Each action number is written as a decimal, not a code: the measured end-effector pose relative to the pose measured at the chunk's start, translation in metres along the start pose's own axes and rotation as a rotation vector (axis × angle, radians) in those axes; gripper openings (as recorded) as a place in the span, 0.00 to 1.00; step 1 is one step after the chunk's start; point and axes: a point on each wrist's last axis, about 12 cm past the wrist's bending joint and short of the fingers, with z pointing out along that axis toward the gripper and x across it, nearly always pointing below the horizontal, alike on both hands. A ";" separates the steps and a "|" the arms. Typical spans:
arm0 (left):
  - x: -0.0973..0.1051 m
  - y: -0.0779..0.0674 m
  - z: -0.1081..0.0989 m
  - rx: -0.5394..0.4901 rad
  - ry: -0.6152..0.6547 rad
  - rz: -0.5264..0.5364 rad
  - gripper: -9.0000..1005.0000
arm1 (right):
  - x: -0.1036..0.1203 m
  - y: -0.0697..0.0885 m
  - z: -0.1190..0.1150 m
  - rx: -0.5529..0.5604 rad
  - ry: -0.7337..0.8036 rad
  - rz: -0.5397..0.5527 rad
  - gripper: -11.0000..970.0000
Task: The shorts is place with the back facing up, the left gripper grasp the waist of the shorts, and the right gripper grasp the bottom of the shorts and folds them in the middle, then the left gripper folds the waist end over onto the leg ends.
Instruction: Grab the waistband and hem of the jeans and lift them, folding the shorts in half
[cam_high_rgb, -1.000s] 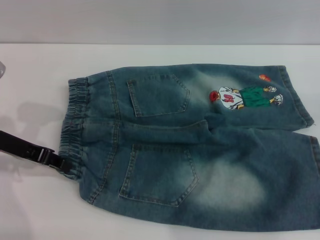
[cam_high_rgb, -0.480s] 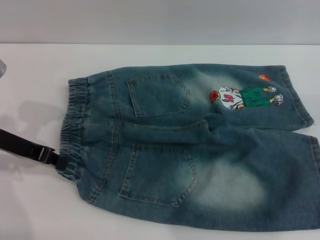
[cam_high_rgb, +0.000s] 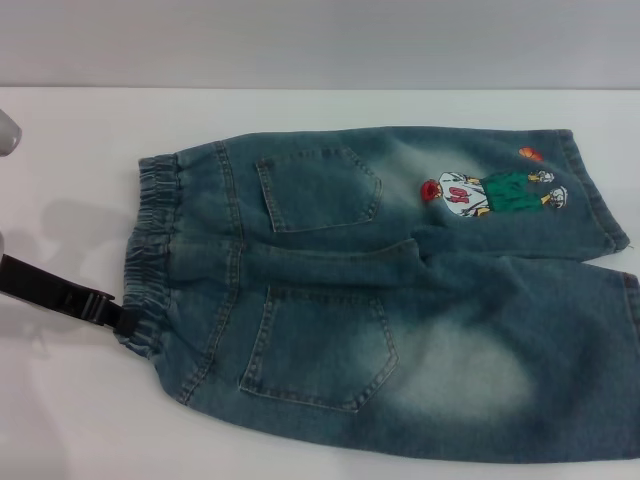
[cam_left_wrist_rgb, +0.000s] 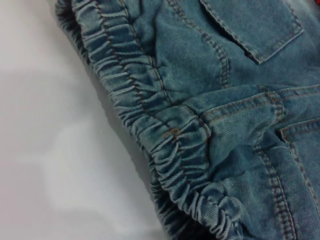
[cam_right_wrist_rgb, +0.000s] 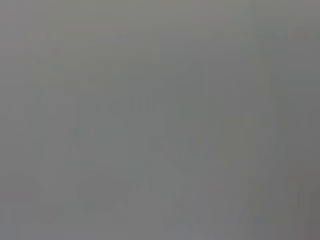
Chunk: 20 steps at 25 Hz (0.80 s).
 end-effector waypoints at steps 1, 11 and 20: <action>0.000 0.000 0.000 -0.001 -0.001 0.000 0.07 | 0.000 0.001 0.000 -0.004 -0.003 0.001 0.65; 0.001 -0.001 0.003 0.006 -0.012 0.020 0.07 | -0.045 0.053 0.013 -0.562 -0.076 0.268 0.65; -0.001 -0.006 0.007 0.006 -0.029 0.064 0.07 | -0.146 0.101 0.002 -1.412 0.008 0.232 0.65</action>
